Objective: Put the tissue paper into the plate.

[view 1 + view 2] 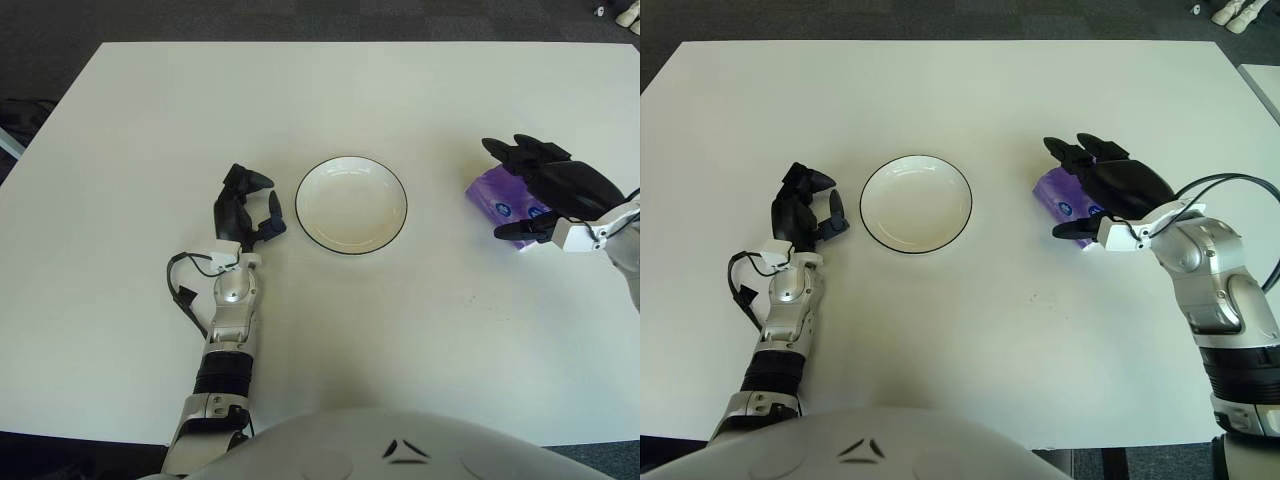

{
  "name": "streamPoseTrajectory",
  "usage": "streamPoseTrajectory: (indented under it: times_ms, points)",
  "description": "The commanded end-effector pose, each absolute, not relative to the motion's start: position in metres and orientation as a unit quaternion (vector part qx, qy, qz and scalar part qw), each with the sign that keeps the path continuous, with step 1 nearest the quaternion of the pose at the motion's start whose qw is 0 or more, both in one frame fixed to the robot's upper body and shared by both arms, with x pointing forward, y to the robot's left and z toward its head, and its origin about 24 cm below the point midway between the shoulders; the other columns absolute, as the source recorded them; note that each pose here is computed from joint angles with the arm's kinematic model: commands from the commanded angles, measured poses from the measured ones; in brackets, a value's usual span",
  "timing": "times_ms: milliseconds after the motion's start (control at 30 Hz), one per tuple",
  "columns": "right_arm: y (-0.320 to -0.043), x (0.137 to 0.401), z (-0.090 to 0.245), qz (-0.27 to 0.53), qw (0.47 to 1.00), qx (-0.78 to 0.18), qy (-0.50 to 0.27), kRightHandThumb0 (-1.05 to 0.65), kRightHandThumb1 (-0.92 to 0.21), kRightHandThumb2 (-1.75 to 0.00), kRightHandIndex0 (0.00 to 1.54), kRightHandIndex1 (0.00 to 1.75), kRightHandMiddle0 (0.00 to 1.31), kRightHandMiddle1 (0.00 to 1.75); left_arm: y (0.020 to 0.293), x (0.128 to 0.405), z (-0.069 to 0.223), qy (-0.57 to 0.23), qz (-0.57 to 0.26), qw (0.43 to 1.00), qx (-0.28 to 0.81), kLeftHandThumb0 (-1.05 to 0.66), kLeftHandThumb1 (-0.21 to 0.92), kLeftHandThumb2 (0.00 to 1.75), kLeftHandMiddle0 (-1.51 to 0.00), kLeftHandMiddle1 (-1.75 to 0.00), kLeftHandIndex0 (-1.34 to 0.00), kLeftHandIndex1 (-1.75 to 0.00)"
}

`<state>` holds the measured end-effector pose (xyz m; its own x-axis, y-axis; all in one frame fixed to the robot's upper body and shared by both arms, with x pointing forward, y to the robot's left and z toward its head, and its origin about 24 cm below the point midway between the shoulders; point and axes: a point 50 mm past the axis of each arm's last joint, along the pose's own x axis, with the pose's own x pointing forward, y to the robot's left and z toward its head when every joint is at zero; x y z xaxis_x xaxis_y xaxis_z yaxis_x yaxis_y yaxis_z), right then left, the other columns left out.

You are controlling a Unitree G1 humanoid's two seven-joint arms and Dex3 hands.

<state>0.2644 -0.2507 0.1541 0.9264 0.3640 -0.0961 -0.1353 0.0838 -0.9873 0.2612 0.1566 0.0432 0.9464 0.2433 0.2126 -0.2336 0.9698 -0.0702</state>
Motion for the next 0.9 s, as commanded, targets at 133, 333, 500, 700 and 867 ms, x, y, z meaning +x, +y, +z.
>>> streamPoseTrajectory:
  times_ms: [133, 333, 500, 700, 867]
  points:
    - [-0.259, 0.281, 0.119, 0.18, 0.742, -0.644, -0.06, -1.05, -0.73, -0.47, 0.0, 0.0, 0.0, 0.0, 0.169, 0.235, -0.005, 0.006, 0.148, 0.989, -0.003, -0.47, 0.34, 1.29, -0.86, -1.75, -0.59, -1.75]
    - [-0.264, 0.285, 0.111, 0.187, 0.751, -0.631, -0.047, -1.05, -0.71, -0.48, 0.0, 0.0, 0.0, 0.0, 0.17, 0.234, -0.005, 0.006, 0.151, 0.988, -0.004, -0.47, 0.34, 1.3, -0.86, -1.75, -0.59, -1.75]
    - [-0.267, 0.288, 0.099, 0.189, 0.755, -0.626, -0.037, -1.05, -0.66, -0.54, 0.0, 0.0, 0.0, 0.06, 0.171, 0.233, -0.005, 0.007, 0.152, 0.988, -0.003, -0.47, 0.35, 1.28, -0.85, -1.75, -0.58, -1.75]
    - [-0.271, 0.293, 0.083, 0.193, 0.774, -0.603, -0.018, -1.05, -0.63, -0.58, 0.0, 0.0, 0.0, 0.14, 0.173, 0.232, -0.005, 0.009, 0.152, 0.988, -0.002, -0.46, 0.37, 1.26, -0.83, -1.75, -0.57, -1.75]
    - [-0.272, 0.294, 0.08, 0.194, 0.781, -0.593, -0.01, -1.04, -0.62, -0.6, 0.0, 0.0, 0.0, 0.15, 0.174, 0.231, -0.005, 0.006, 0.154, 0.988, -0.002, -0.46, 0.37, 1.26, -0.83, -1.75, -0.56, -1.75]
